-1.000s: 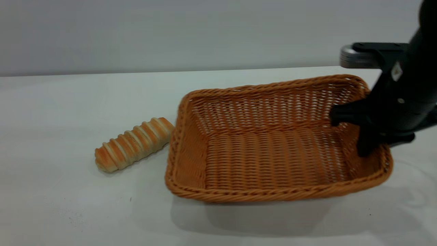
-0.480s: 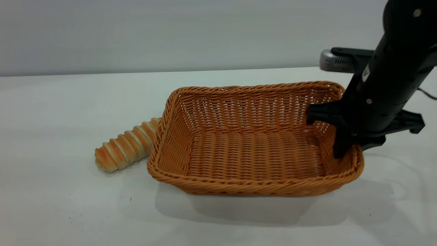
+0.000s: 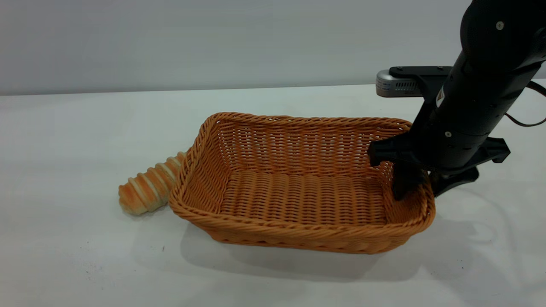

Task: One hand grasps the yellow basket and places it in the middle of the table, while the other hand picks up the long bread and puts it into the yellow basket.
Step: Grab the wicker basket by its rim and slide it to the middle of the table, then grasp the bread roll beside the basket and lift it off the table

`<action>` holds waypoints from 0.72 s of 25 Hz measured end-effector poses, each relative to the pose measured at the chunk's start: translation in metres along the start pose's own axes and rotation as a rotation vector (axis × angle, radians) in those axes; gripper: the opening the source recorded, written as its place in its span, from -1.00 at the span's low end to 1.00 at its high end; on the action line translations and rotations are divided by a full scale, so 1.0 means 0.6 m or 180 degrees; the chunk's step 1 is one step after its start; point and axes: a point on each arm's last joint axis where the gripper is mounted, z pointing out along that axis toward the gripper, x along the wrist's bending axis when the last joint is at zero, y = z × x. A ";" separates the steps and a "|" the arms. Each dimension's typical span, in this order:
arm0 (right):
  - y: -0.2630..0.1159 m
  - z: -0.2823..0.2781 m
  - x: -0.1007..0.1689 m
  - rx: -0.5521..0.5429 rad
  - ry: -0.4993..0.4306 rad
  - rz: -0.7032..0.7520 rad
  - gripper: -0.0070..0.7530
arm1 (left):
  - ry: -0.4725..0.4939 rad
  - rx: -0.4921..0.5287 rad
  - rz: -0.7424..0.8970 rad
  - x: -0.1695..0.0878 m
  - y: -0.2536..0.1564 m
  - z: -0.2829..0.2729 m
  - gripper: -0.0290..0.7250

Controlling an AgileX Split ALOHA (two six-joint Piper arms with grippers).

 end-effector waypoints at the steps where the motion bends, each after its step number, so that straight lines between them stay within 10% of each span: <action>1: 0.000 0.000 0.000 -0.0001 -0.0002 -0.0007 0.49 | 0.0000 0.0000 0.0000 0.000 0.000 0.000 0.57; 7: 0.002 -0.015 -0.006 0.0024 -0.0136 -0.0472 0.85 | -0.0004 -0.0055 -0.0006 0.000 0.003 0.000 0.57; 18: 0.040 -0.160 -0.004 -0.0576 -0.0244 -0.0900 0.49 | 0.0022 0.0085 -0.0023 -0.002 0.037 0.032 0.57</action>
